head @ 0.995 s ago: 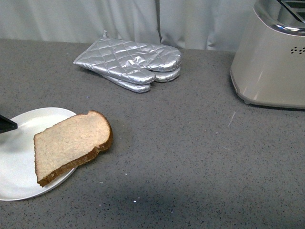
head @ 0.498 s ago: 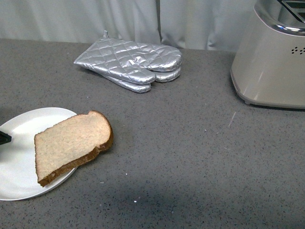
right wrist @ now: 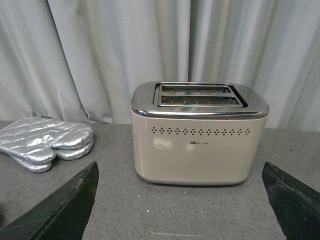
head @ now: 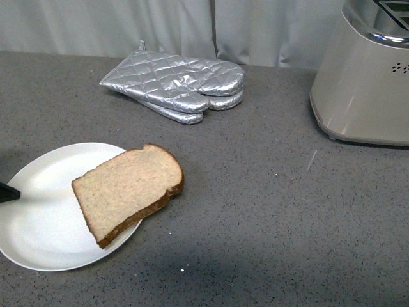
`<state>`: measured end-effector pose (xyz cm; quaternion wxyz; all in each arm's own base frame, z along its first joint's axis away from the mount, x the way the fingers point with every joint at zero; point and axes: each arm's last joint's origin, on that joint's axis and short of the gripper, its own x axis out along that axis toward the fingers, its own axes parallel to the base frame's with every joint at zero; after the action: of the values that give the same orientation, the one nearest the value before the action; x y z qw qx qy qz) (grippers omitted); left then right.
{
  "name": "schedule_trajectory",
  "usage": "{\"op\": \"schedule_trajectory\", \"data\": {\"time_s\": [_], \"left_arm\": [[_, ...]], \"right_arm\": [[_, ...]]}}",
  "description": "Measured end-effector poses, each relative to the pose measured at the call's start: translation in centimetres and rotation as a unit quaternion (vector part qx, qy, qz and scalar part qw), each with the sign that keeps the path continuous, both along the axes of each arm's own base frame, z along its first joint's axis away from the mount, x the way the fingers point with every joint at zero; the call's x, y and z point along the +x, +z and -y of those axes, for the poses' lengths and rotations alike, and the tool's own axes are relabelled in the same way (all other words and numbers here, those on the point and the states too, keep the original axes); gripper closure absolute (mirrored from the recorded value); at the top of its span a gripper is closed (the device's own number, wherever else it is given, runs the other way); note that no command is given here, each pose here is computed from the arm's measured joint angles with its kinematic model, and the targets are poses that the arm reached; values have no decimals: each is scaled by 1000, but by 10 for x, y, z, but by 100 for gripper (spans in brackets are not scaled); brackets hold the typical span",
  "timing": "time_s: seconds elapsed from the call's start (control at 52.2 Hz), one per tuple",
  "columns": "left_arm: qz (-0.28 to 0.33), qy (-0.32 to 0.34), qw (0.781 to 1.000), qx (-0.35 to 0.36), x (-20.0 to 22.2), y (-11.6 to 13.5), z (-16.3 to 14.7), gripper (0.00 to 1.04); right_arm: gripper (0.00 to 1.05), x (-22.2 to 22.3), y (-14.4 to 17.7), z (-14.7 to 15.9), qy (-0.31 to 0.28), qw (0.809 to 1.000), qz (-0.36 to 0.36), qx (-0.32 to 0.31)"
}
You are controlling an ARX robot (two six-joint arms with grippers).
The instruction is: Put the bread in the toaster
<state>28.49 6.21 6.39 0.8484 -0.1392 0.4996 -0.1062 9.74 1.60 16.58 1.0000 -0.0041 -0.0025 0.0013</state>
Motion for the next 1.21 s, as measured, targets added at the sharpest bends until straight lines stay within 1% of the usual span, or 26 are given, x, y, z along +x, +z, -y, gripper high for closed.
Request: {"op": "schedule_trajectory", "data": {"time_s": [0.096,0.211,0.325,0.345,0.402,0.498,0.574,0.747,0.881,1.091,1.206], "left_arm": [[13,-8,1000,-11,1,10,14,101],[35,-26,998,-34,6,22,42,101],[41,-42,997,-50,9,26,70,101],[41,-47,997,-55,9,26,79,101],[43,-55,996,-58,9,26,90,101],[44,-73,994,-71,10,22,118,101],[33,-84,993,-74,15,12,144,101],[18,-104,992,-75,22,2,176,101],[18,-124,988,-86,34,-1,213,101],[11,-117,989,-85,52,-9,250,101],[13,-116,989,-86,60,-10,271,101]], "right_arm": [[9,0,0,0,0,1000,0,0],[9,0,0,0,0,1000,0,0],[9,0,0,0,0,1000,0,0],[9,0,0,0,0,1000,0,0],[9,0,0,0,0,1000,0,0],[9,0,0,0,0,1000,0,0],[9,0,0,0,0,1000,0,0],[9,0,0,0,0,1000,0,0],[9,0,0,0,0,1000,0,0],[9,0,0,0,0,1000,0,0],[9,0,0,0,0,1000,0,0]]}}
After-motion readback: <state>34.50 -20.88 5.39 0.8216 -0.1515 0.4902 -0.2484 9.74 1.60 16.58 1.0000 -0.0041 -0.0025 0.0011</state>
